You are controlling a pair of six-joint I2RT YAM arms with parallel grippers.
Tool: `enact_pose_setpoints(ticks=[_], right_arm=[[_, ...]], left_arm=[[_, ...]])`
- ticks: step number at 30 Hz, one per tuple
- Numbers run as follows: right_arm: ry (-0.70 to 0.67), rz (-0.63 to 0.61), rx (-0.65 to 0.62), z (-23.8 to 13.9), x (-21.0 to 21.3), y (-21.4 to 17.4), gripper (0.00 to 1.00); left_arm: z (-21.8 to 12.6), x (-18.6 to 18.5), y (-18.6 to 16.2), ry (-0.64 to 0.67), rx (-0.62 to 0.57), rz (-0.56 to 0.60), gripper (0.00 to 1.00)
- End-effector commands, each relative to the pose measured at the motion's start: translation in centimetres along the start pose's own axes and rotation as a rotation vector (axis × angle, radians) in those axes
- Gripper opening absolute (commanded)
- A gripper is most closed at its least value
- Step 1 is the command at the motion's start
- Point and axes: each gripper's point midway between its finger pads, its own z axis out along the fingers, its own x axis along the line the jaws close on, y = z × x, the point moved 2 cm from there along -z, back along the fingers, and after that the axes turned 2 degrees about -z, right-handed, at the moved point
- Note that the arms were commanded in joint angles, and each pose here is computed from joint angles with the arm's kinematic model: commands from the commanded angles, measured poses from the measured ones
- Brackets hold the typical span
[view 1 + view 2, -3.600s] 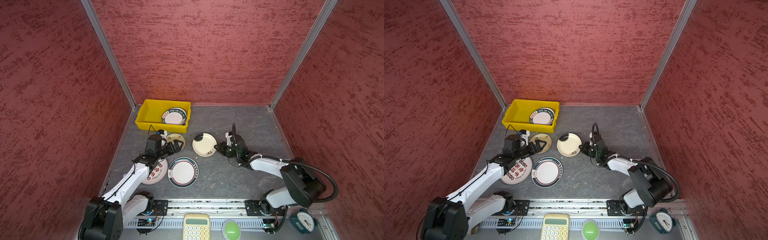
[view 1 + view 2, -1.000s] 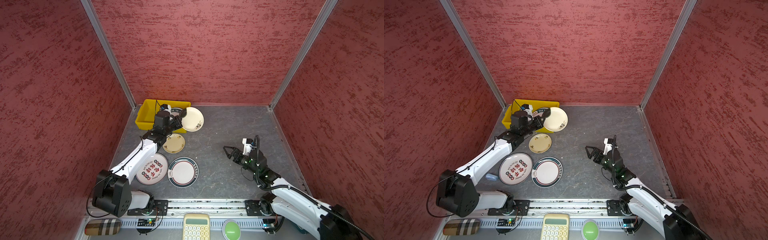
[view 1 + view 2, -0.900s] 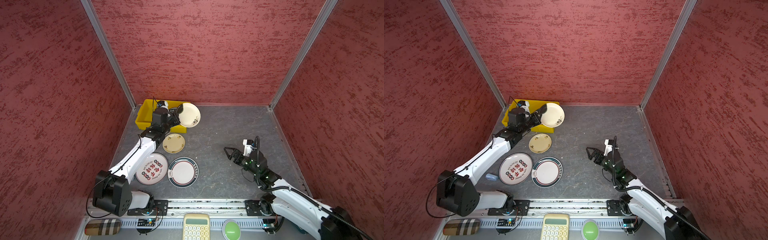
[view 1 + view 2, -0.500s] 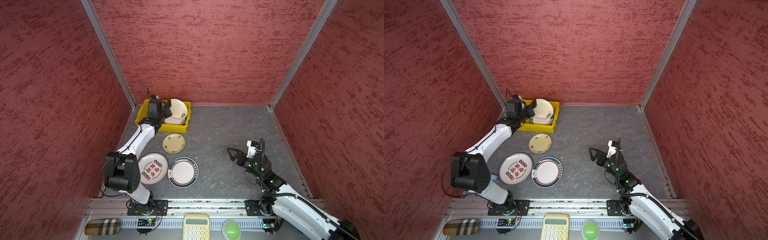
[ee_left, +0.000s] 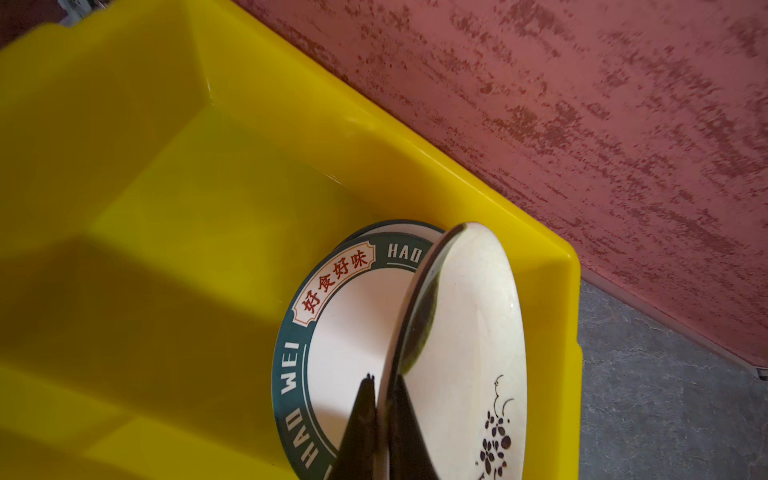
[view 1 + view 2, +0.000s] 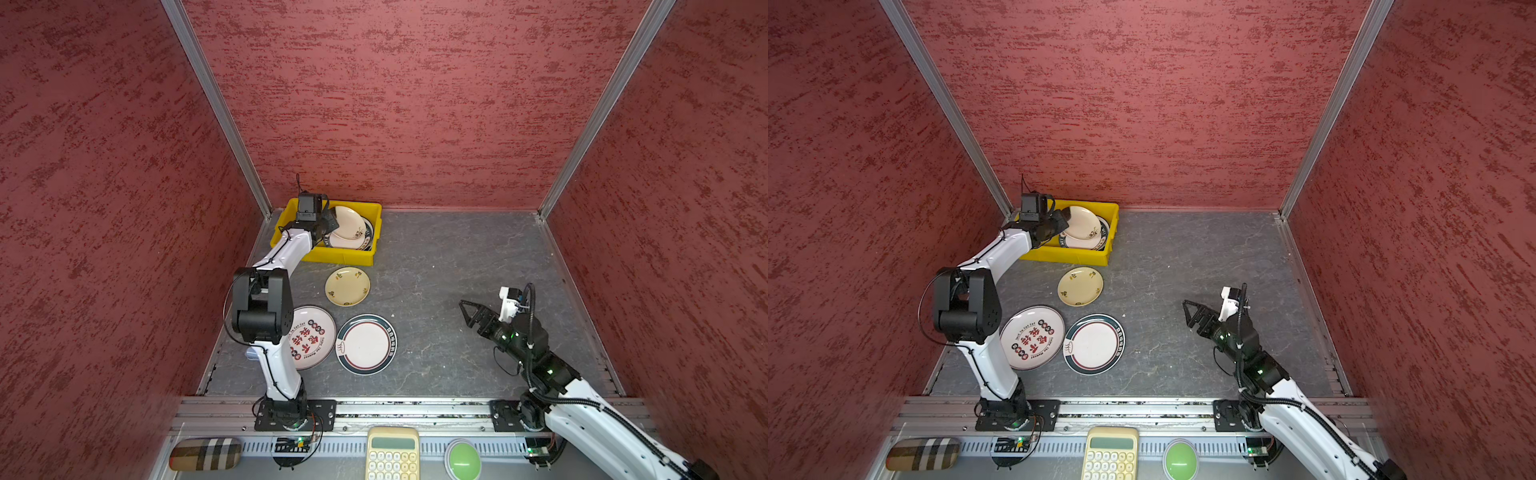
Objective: Place the plates into the plastic bin on the countertop
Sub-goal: 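Carry the cream plate into the yellow bin with left gripper while right withdraws, then lower the cream plate onto the green-rimmed plate, open left gripper and pull back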
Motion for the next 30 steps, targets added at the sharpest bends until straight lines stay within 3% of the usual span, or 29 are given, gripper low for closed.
enact_pose_setpoints(ticks=[1,4,8,11,13,15,17,30], right_arm=[[-0.028,0.007,-0.008,0.0,-0.8,-0.2,0.99],[-0.030,0.000,0.003,0.0,-0.8,-0.4,0.99],[-0.034,0.000,0.010,0.0,-0.9,-0.5,0.99],[-0.019,0.005,0.011,-0.1,-0.7,-0.5,0.99],[0.002,-0.002,0.011,-0.2,0.0,-0.3,0.99],[0.010,-0.009,0.009,-0.3,0.6,0.2,0.99],[0.001,-0.016,0.007,-0.4,0.9,0.5,0.99],[0.079,0.018,0.010,-1.3,2.8,1.1,0.99]], left_arm=[[0.8,-0.5,-0.5,-0.008,0.036,0.011,0.00],[1.8,-0.6,-1.1,-0.012,0.058,-0.001,0.02],[3.0,-1.1,-1.9,-0.029,0.100,-0.004,0.27],[3.5,-1.5,-2.5,-0.026,0.122,-0.001,0.33],[3.5,-1.7,-2.7,-0.032,0.126,-0.020,0.57],[3.4,-2.0,-2.7,-0.035,0.118,-0.018,0.73],[3.0,-2.5,-2.5,-0.042,0.103,0.004,1.00],[0.1,-3.7,-1.7,-0.063,0.055,0.014,0.99]])
